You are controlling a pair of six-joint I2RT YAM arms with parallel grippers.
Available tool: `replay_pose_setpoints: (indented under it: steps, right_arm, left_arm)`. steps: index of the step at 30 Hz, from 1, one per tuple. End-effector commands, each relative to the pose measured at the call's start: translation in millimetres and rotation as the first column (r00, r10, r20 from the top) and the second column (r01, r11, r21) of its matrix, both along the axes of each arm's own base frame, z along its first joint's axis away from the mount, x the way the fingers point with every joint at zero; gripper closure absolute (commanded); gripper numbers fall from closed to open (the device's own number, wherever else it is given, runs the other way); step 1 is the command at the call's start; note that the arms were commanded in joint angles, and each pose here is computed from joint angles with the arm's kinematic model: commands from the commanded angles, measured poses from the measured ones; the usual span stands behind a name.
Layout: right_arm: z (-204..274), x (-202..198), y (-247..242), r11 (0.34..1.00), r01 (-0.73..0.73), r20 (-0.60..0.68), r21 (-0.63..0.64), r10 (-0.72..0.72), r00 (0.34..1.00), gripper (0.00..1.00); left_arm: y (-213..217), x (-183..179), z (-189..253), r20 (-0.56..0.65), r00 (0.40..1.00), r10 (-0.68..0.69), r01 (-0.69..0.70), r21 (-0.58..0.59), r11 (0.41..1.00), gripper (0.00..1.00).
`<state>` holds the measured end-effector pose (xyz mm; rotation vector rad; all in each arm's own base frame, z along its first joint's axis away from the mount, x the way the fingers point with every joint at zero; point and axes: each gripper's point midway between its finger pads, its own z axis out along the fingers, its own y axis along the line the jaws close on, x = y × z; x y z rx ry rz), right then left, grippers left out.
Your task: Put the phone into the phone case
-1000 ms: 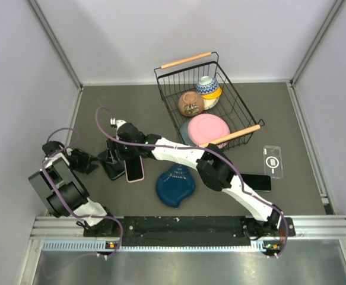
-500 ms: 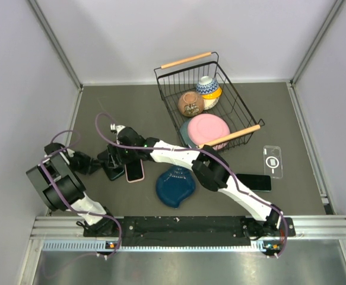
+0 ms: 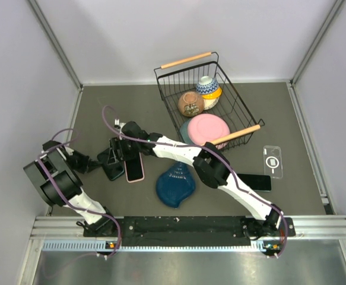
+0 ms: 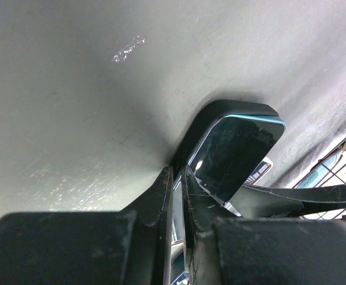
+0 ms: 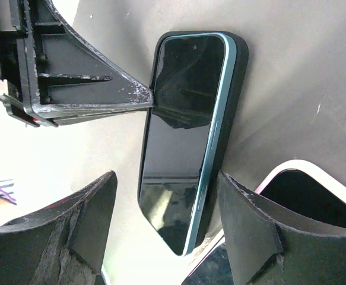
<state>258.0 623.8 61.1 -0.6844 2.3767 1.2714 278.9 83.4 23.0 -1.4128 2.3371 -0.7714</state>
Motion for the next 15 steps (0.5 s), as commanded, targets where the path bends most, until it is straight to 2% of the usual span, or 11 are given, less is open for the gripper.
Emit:
replay_pose_setpoints:
  steps: [1,6,11,15]
  right_arm:
    - [35,-23,24,0.984,-0.082,-0.047,0.159,0.091,0.995,0.33]
    - [38,-20,25,0.985,-0.071,-0.035,0.159,0.077,0.996,0.33]
    - [21,-16,22,0.993,-0.053,-0.027,0.109,0.057,0.998,0.33]
    - [6,-11,20,0.996,-0.031,-0.019,0.078,0.032,0.999,0.33]
  left_arm:
    - [3,-9,-12,-0.071,0.997,-0.021,0.022,0.018,1.0,0.9]
    - [10,-17,-17,-0.124,0.992,-0.019,0.026,0.058,0.998,0.95]
    - [22,-20,-17,-0.166,0.986,-0.005,0.025,0.119,0.993,0.99]
    - [23,-19,-15,-0.16,0.987,-0.006,0.026,0.121,0.992,1.0]
